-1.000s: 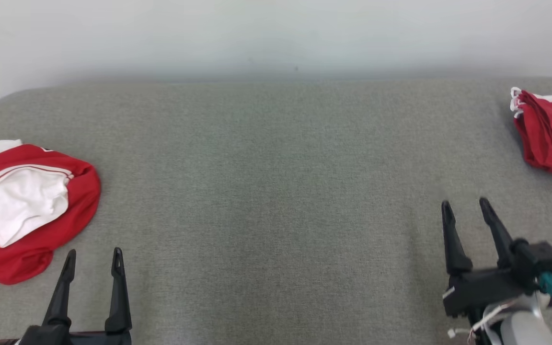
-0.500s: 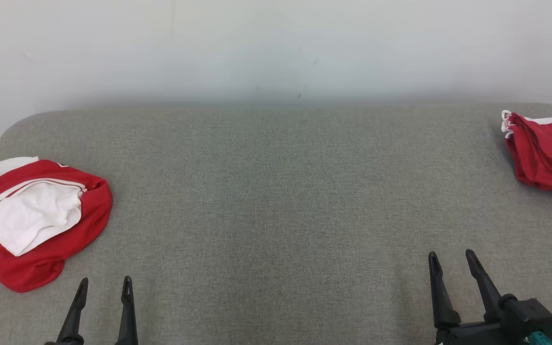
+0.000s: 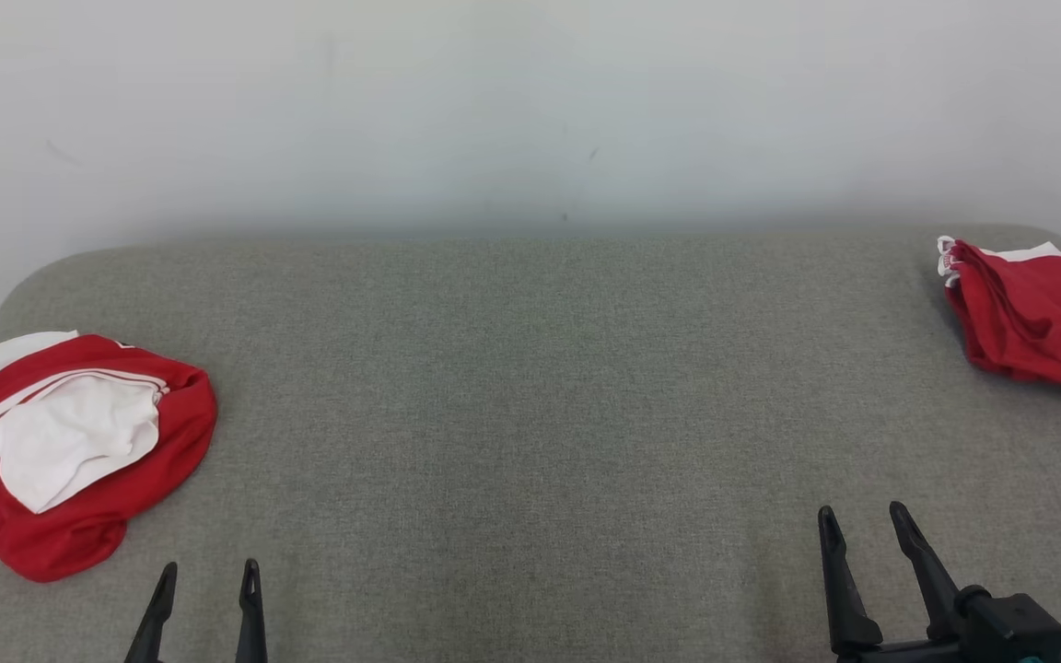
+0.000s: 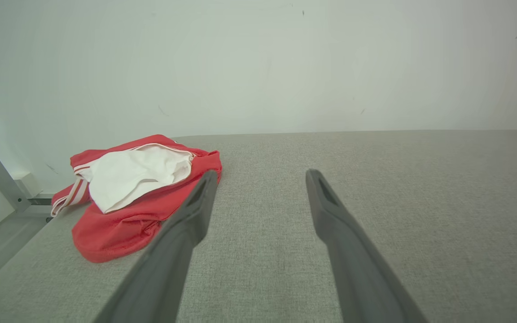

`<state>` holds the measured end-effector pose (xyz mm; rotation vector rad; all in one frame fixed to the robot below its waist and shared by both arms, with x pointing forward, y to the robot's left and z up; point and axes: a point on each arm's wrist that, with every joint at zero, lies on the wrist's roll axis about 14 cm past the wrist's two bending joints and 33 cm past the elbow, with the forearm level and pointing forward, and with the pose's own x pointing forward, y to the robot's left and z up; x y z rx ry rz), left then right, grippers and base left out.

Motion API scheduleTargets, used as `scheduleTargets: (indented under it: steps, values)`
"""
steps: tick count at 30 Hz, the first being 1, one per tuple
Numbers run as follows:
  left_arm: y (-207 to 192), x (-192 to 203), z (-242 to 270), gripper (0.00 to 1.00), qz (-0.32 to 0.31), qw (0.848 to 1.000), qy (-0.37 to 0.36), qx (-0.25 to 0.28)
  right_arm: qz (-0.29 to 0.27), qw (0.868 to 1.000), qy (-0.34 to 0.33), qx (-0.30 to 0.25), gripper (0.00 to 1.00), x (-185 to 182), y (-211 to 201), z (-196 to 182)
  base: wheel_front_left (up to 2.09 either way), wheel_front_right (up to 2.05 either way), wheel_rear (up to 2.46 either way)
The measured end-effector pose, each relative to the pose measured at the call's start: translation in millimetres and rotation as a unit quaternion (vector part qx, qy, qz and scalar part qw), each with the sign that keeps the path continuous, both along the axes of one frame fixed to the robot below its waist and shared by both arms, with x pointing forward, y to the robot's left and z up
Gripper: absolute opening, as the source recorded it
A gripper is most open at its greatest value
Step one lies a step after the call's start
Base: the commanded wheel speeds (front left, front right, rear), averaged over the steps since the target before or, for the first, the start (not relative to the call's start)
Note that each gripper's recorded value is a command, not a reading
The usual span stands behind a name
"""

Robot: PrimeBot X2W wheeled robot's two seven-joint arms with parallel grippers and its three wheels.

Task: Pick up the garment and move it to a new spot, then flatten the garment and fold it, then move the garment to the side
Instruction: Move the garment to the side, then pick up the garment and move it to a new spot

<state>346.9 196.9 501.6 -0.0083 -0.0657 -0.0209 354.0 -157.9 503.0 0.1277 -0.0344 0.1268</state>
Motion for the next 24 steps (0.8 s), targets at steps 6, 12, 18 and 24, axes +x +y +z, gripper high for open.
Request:
scheduleTargets:
  steps: [6,12,18,24]
  values:
    - [1,-4,-2,1.0,0.003,1.0,0.002,-0.001,0.001,1.0,-0.004,0.0,1.0,-1,1,3,0.0,0.0,0.0]
    - [4,-6,-1,1.0,0.007,1.0,0.002,-0.001,0.006,1.0,-0.002,0.0,1.0,0,4,3,0.0,0.0,0.0]
    - [13,-14,-3,1.0,0.022,1.0,0.003,-0.002,0.025,1.0,0.007,0.005,1.0,1,17,-2,0.0,0.0,0.0]
    - [34,-29,-6,1.0,0.053,0.999,0.01,0.003,0.054,0.998,0.009,0.012,1.0,8,36,-5,0.0,0.0,0.0]
